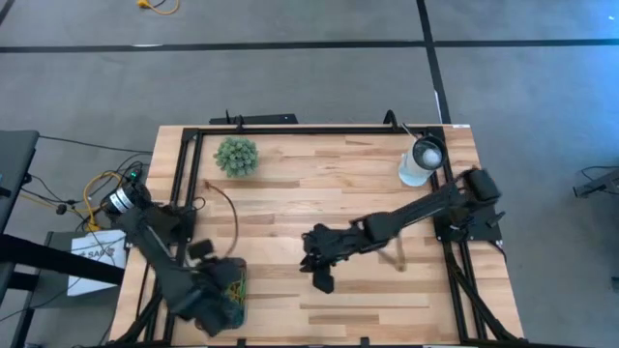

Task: Pick and place items into bin
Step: Return to Home Position

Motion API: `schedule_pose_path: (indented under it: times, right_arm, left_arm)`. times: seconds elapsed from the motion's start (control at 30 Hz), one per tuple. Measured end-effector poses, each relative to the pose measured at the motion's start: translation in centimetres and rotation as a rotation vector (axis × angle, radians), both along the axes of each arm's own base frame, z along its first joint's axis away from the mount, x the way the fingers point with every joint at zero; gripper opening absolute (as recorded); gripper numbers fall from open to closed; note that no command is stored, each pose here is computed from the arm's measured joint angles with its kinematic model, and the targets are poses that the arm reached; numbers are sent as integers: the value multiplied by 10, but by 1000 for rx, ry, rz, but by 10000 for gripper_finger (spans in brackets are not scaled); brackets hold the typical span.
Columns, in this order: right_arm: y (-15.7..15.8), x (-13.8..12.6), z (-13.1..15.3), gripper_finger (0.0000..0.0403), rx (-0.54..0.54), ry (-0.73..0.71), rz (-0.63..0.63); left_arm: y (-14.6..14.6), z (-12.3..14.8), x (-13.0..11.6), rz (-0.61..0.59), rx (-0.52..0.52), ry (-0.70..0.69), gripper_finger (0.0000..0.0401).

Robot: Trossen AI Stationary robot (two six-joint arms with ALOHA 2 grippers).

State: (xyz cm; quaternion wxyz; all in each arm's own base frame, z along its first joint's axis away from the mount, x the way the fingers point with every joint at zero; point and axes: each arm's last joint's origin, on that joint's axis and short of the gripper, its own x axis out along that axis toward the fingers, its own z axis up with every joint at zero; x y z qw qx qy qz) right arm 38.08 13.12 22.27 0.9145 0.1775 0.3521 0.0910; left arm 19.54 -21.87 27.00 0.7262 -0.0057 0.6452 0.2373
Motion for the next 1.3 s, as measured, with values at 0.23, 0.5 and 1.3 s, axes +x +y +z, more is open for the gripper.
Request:
schedule_pose_path:
  times: [0.23,0.5,1.3]
  right_arm:
    - [6,-72,91,82,-165,-144,-42]
    - [9,-184,149,82,-402,-229,-192]
    - [17,-304,41,82,-360,-476,-303]
  left_arm:
    - [-2,88,-37,-165,-24,-516,90]
    - [39,119,-102,-321,42,-923,90]
    - [78,74,-45,-883,24,-1146,90]
